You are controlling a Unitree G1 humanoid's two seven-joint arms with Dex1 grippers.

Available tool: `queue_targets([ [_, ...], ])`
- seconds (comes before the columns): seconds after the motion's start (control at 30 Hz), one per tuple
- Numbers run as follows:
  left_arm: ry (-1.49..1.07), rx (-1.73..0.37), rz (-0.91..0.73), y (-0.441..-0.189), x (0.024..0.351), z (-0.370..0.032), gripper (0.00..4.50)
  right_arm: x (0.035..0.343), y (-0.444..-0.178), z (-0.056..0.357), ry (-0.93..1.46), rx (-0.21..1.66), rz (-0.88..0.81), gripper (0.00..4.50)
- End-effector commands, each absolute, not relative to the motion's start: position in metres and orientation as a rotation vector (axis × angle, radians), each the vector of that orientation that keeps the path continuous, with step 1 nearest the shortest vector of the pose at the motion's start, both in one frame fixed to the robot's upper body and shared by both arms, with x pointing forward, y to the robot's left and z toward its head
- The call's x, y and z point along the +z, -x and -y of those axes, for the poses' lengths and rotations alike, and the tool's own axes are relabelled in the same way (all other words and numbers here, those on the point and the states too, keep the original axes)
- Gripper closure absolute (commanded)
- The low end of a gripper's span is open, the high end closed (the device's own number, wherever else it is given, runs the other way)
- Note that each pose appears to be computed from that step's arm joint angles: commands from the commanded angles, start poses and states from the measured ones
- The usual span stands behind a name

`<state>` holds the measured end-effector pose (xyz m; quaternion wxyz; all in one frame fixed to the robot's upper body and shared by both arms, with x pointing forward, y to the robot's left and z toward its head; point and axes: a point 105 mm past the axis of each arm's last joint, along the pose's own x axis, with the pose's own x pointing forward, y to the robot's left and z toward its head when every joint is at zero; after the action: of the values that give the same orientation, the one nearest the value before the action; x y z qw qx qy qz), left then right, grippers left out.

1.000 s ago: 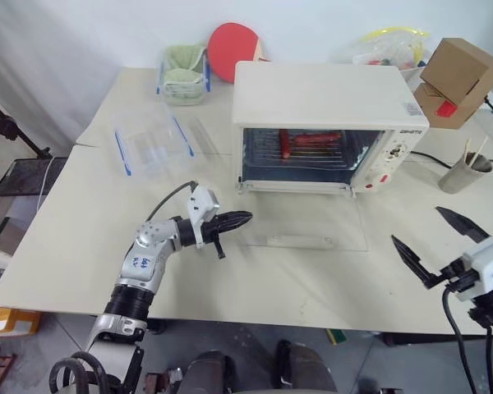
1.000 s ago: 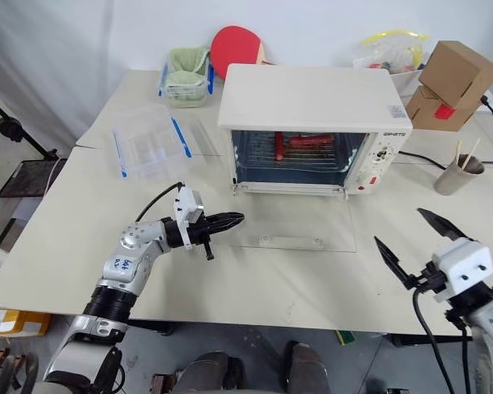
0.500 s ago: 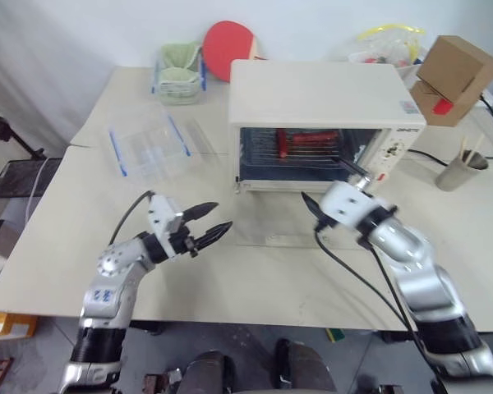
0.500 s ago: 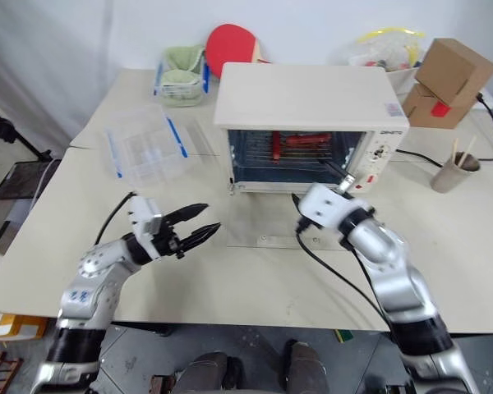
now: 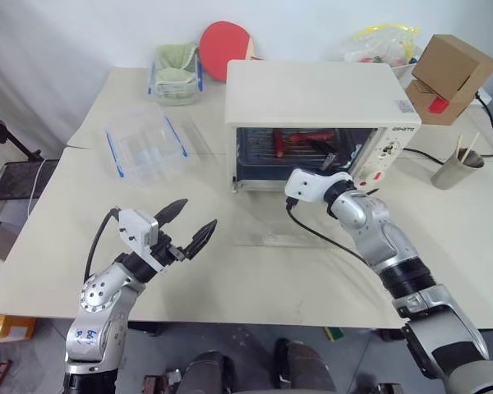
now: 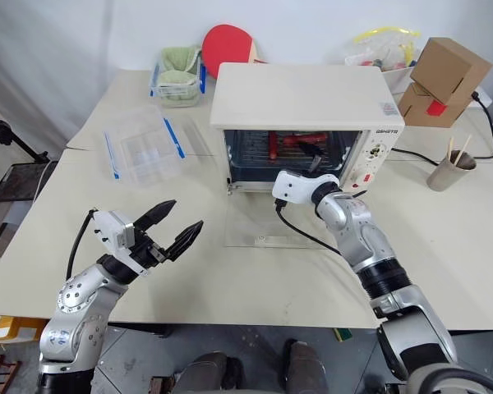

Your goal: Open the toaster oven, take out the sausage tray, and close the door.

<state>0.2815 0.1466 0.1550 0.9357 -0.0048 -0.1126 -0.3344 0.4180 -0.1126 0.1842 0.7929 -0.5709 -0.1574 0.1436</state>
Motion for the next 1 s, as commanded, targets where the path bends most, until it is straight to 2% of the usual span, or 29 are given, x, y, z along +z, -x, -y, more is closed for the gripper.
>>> queue_targets([
  [0.03,-0.013,-0.718,0.28,-0.282,0.167,-0.14,0.21,0.187,-0.424,0.111,1.251,0.276,0.355,0.61],
  [0.27,-0.039,-0.822,0.305,-0.301,0.173,-0.118,0.21,0.196,-0.426,0.105,1.259,0.241,0.404,3.0],
  [0.4,-0.012,-0.842,0.368,-0.324,0.19,-0.099,0.21,0.208,-0.424,0.099,1.247,0.234,0.437,4.42],
  [0.67,-0.008,-0.874,0.45,-0.355,0.217,-0.08,0.21,0.214,-0.42,0.106,1.267,0.217,0.449,4.49],
  [0.87,-0.016,-0.884,0.473,-0.363,0.224,-0.083,0.21,0.224,-0.412,0.104,1.289,0.235,0.494,4.49],
  [1.0,-0.023,-0.9,0.465,-0.367,0.225,-0.087,0.21,0.222,-0.39,0.1,1.304,0.304,0.534,4.49],
])
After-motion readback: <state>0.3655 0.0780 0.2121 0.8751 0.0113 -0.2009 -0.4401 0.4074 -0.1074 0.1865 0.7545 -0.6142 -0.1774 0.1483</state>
